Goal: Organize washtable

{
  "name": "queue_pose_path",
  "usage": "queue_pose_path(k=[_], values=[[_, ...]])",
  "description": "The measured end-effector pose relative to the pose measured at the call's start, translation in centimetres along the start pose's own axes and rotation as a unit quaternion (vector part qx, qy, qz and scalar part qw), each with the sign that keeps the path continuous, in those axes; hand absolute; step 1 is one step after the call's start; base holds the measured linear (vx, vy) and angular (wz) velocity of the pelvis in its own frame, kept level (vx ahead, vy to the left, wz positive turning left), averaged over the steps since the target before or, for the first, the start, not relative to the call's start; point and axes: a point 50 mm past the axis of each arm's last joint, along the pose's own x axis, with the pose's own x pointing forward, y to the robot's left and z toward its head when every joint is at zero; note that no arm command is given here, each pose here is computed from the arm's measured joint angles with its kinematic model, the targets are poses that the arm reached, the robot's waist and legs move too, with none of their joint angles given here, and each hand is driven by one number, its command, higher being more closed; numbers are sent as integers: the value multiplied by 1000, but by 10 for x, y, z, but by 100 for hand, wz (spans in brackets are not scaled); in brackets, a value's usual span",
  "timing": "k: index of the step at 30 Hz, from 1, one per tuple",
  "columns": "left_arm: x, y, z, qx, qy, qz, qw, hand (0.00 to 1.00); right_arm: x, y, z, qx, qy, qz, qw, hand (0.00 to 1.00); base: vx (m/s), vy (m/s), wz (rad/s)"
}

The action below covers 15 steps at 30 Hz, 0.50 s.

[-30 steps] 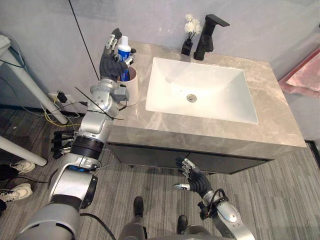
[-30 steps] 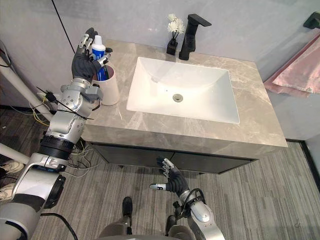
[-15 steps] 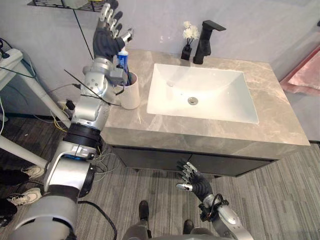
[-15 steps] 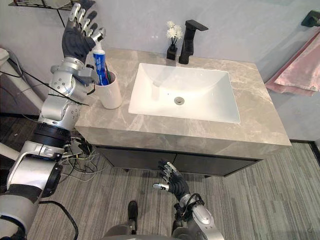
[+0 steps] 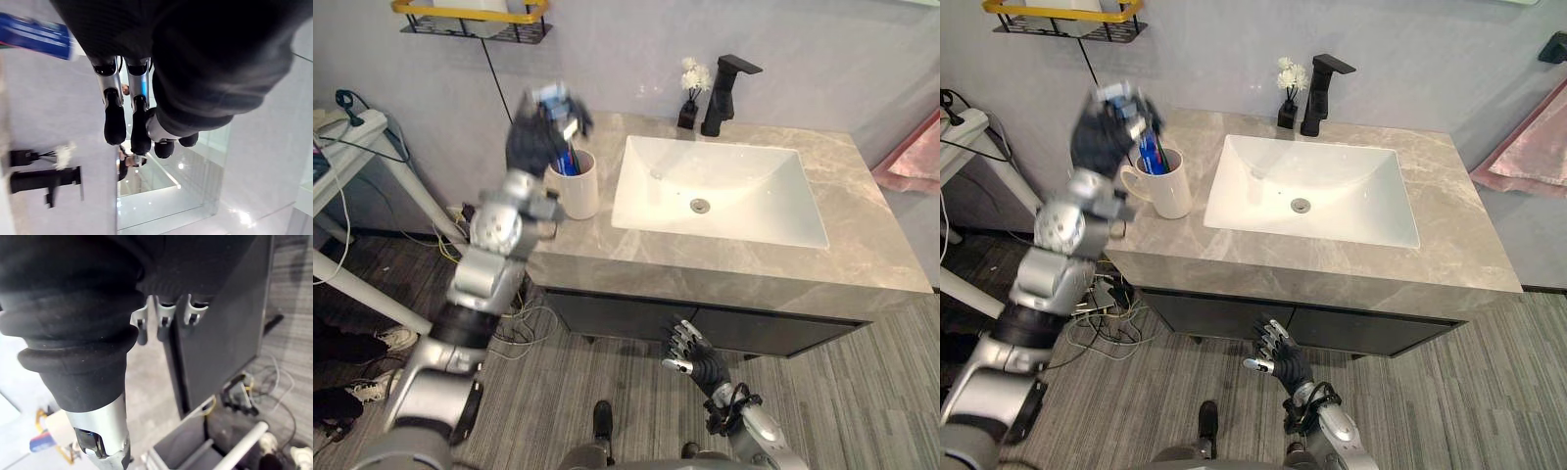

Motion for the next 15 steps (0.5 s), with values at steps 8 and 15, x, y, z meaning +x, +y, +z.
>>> queue_pose_path(k=[8,15], values=[[-38,-9,-39,-37,91,3,995,100,-5,-5,-2,-20,8,-12,1000,0,-6,-4,2],[-44,-12,-58,-36,135,8,990,100,-4,-5,0,-34,7,-15,999,0,20,-11,-2]])
